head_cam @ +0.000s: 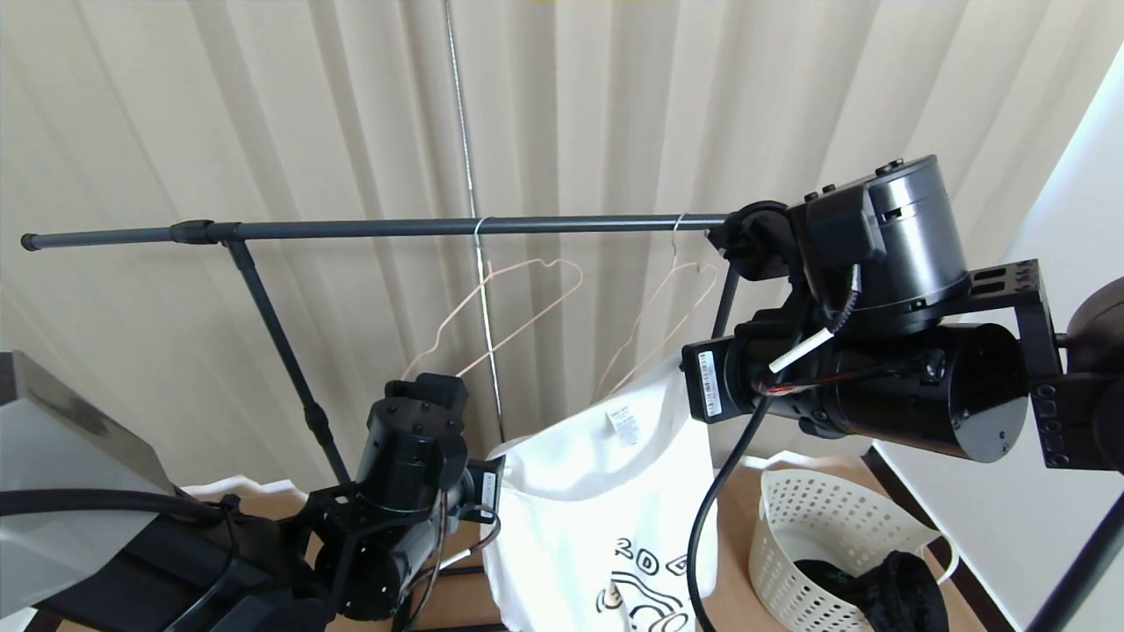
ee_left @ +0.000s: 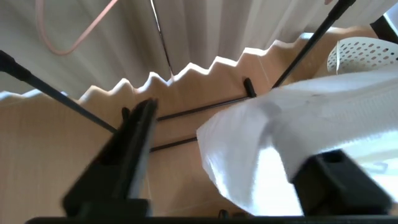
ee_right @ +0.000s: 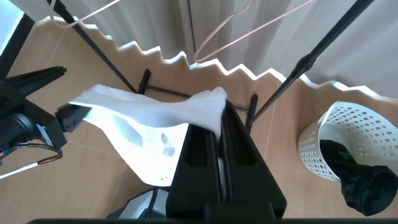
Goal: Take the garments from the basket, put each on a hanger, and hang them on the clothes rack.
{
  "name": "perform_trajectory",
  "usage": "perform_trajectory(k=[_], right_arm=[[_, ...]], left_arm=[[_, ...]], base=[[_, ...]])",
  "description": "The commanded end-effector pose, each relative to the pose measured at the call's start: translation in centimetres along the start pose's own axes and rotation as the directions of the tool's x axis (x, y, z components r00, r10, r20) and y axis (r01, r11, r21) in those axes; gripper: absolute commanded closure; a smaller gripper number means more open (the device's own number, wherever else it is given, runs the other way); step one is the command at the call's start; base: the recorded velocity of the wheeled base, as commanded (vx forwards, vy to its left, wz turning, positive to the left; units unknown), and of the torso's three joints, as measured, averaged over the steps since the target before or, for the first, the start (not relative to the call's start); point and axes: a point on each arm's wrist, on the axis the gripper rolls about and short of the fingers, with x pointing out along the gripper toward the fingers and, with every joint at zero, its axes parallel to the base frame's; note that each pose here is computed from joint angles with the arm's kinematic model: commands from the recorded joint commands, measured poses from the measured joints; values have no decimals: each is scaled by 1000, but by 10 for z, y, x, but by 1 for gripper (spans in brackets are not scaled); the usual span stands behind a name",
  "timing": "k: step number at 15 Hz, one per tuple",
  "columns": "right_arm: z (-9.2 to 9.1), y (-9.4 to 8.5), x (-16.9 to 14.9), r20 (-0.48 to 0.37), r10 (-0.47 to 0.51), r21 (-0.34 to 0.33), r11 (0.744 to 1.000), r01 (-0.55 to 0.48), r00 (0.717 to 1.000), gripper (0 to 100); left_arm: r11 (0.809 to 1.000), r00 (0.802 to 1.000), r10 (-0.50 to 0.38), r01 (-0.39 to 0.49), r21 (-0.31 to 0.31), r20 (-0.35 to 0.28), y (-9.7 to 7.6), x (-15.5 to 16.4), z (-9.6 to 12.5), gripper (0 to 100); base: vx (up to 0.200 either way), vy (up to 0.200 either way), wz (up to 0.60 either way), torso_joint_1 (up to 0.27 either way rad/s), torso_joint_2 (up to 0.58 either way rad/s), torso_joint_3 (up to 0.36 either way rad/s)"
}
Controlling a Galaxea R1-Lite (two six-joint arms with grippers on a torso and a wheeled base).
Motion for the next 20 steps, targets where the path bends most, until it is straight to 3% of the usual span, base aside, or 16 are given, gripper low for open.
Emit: perform_trajectory(k=[1,5,8,9,10,11,13,14,16,17,20], right_arm=[[3,-6,0,8,-14,7,1000,14,1000,100],[9,-33,12,6,-101,-73,992,101,995,100],[13,-39,15,27,-121,-257,959,124,992,100],[13,-38,18,24,-120,-351,928,121,992,100],[13,-37,19,24,-119,-390,913,119,993,100],[20,-33,24,40,-111,-457,882,117,993,100],[31,-27,35,56,-108,-500,858,121,993,100],[37,-24,41,71,-103,-525,842,125,992,100],[48,-22,44,100,-94,-526,840,133,990,100],[58,-20,44,130,-84,-515,846,139,988,100],[58,-19,45,120,-62,-520,846,116,991,100]], left_arm=[[1000,1000,0,0,-3,7,1,-2,2,100],[999,994,-35,38,-32,99,8,-32,23,100],[999,982,-33,30,19,185,16,-47,46,100],[999,976,-24,18,31,216,17,-45,59,100],[999,975,-17,10,35,220,18,-44,64,100],[999,978,-3,-6,40,207,20,-43,78,100],[998,988,1,-10,57,154,26,-49,99,100],[996,991,-54,46,70,124,30,-55,105,100],[991,988,-117,109,80,101,34,-64,112,100],[990,993,-111,106,94,50,36,-68,109,100],[989,993,-113,110,98,24,39,-71,107,100]], base=[[0,0,0,0,0,0],[0,0,0,0,0,0],[0,0,0,0,0,0],[0,0,0,0,0,0],[0,0,0,0,0,0],[0,0,0,0,0,0],[0,0,0,0,0,0],[0,0,0,0,0,0],[0,0,0,0,0,0],[0,0,0,0,0,0],[0,0,0,0,0,0]])
